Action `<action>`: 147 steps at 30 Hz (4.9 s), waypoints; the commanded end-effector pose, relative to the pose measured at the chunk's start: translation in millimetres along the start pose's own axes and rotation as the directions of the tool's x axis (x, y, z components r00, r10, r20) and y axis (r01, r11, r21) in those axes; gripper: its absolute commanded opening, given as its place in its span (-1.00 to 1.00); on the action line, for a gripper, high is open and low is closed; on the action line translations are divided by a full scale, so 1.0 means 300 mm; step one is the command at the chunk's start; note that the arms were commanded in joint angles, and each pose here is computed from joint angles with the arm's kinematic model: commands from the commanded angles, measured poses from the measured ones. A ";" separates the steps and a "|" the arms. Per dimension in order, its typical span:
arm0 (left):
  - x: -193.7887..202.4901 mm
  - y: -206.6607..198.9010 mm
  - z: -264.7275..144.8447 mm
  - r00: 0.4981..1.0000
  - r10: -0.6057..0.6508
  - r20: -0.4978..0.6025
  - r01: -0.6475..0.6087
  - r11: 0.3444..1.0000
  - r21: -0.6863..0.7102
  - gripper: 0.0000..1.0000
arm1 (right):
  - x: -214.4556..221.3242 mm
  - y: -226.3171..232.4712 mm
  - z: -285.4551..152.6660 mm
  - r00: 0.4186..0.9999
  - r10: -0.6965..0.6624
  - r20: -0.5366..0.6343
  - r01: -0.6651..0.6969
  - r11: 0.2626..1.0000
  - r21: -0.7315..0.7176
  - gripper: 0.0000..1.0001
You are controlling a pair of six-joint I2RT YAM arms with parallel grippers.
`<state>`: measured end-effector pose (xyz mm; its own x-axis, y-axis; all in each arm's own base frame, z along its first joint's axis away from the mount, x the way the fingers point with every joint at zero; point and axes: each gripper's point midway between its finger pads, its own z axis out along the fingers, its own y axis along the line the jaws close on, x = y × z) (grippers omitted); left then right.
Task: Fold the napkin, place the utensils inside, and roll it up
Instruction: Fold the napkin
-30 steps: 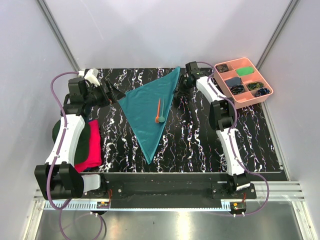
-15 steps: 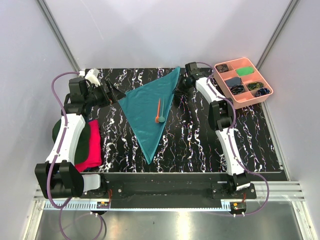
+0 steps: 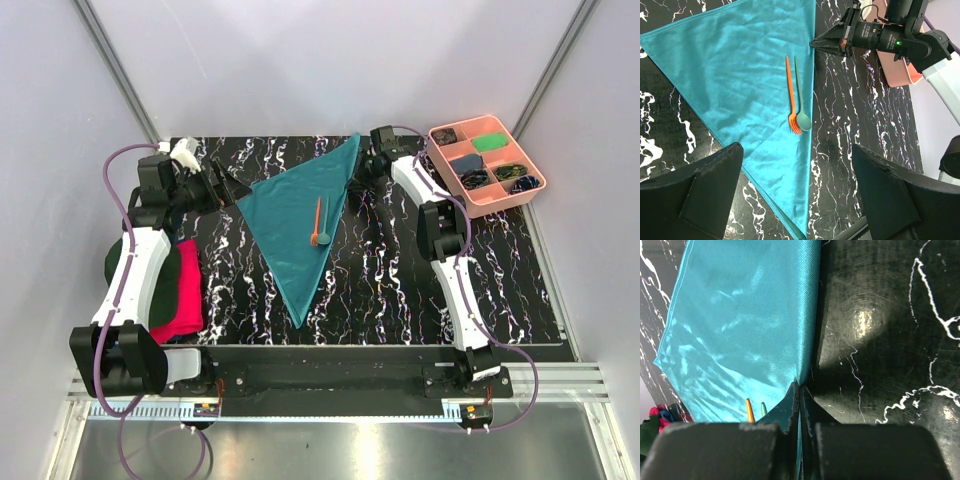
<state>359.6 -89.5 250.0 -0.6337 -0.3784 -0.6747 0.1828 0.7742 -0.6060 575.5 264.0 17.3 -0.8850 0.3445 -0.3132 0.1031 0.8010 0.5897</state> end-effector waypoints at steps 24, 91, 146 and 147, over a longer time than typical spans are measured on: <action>-0.039 -0.070 -0.024 0.998 0.030 0.055 -0.034 0.996 0.085 0.84 | 0.606 -0.375 -0.450 0.990 0.142 0.016 -0.139 0.938 0.317 -0.39; -0.026 -0.030 -0.001 0.999 0.028 0.030 -0.029 0.999 0.043 0.84 | -0.060 -0.700 -0.509 0.865 0.295 0.407 -0.378 0.916 0.139 -0.23; -0.022 -0.048 -0.001 0.999 0.020 0.026 -0.022 0.997 0.074 0.84 | 0.467 0.282 -0.411 0.962 -0.145 0.232 0.195 0.957 -0.213 -1.00; -0.022 -0.052 -0.004 1.000 0.017 0.026 -0.019 0.997 0.079 0.84 | 0.507 0.306 -0.399 0.964 -0.150 0.218 0.200 0.953 -0.228 -1.00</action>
<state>358.8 -92.9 249.3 -0.6381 -0.3878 -0.6652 0.1898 0.7580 -0.6240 413.3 293.8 89.5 -0.7931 0.3045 -0.5276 -0.1225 0.7687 0.6278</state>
